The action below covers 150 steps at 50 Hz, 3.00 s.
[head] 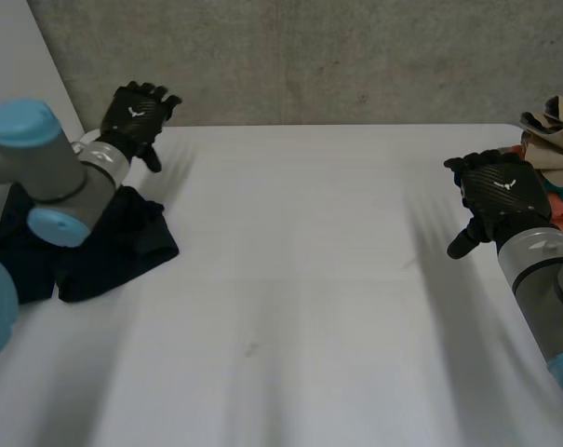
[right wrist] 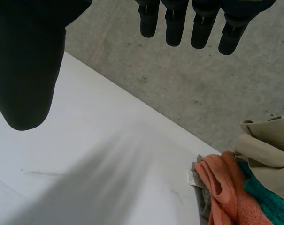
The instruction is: Fold the laundry.
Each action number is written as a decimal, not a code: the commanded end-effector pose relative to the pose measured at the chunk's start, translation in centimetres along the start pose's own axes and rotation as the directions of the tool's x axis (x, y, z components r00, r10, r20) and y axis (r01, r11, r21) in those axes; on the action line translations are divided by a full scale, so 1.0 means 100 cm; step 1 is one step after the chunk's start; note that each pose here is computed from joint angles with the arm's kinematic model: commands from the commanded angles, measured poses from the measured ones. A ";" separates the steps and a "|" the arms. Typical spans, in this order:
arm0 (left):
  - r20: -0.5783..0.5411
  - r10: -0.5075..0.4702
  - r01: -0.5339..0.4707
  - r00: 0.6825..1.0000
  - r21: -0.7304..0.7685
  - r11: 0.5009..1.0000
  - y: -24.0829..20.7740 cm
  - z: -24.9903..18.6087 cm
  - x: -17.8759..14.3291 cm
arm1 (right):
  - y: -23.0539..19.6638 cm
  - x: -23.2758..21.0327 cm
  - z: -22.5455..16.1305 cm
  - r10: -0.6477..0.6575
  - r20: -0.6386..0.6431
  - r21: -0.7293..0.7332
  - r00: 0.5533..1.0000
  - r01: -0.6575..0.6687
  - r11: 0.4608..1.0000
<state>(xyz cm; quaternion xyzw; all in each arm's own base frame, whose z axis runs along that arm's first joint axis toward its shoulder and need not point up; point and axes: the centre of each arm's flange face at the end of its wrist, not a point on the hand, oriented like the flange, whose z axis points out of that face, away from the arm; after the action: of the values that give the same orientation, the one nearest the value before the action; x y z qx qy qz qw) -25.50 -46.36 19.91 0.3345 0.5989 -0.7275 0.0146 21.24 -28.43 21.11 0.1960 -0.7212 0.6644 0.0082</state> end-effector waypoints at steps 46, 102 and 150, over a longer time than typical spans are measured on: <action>0.108 0.399 -0.348 0.911 -0.318 0.882 0.096 -0.035 -0.086 | 0.004 -0.018 -0.008 -0.014 0.086 -0.004 0.996 0.014 1.000; -0.082 -0.355 0.350 0.931 -0.068 0.934 -0.119 -0.194 0.016 | -0.062 -0.035 -0.003 -0.126 0.467 0.051 0.875 0.116 0.992; 0.077 -0.226 0.238 0.971 -0.203 0.950 0.027 -0.109 -0.072 | -0.040 -0.171 0.110 -0.053 0.340 0.203 0.939 -0.018 0.979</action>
<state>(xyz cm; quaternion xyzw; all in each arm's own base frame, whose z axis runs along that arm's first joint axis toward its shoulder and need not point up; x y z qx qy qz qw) -11.32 -38.00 16.33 0.2297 0.7804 -0.5804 -0.0373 41.66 -30.32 14.36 0.4015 -0.6974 0.5648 -0.1829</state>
